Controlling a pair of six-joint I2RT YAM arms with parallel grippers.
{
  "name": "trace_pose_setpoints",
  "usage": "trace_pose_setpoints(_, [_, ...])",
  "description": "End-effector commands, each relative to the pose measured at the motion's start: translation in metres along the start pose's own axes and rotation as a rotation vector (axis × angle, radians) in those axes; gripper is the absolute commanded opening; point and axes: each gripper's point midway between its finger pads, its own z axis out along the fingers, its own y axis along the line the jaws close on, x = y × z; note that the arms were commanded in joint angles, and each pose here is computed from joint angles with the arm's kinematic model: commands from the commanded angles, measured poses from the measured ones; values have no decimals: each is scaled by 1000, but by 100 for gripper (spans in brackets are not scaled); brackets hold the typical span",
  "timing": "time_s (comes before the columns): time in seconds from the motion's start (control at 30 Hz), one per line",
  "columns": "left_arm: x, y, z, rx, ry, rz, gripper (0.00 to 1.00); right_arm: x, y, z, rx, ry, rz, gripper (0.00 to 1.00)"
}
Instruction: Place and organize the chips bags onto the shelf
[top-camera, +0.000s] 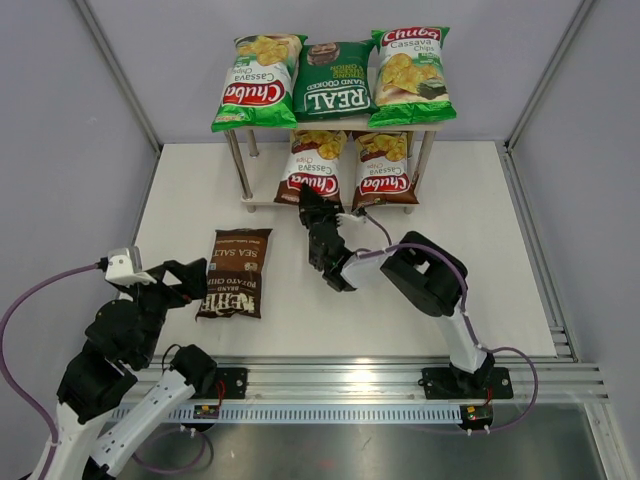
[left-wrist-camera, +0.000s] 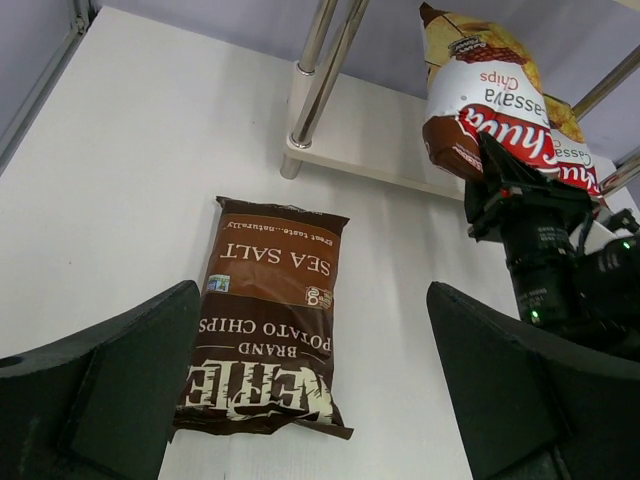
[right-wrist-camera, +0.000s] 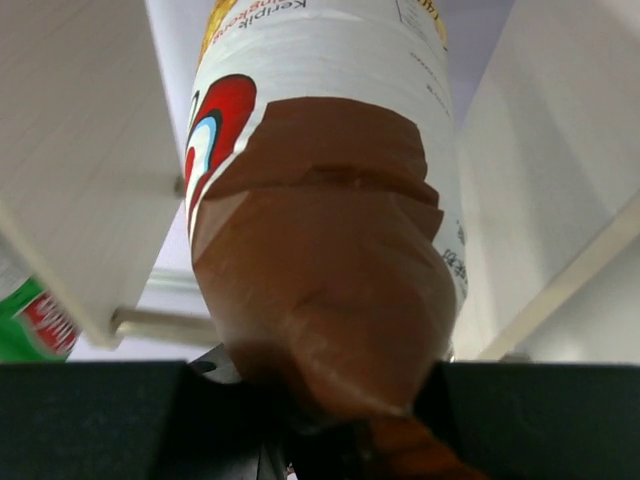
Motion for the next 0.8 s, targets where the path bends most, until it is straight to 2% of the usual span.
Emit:
trace_pose_setpoints(0.0, [-8, -8, 4, 31, -31, 10, 99, -20, 2, 41, 13, -93, 21, 9])
trace_pose_setpoints(0.37, [-4, -14, 6, 56, -14, 23, 99, -28, -50, 82, 90, -74, -43, 8])
trace_pose_setpoints(0.53, [-3, -16, 7, 66, -9, 27, 99, -30, -61, 82, 90, -14, -112, 7])
trace_pose_setpoints(0.77, [-1, -17, 8, 67, 3, 34, 99, -41, -79, 73, 134, -26, -94, 8])
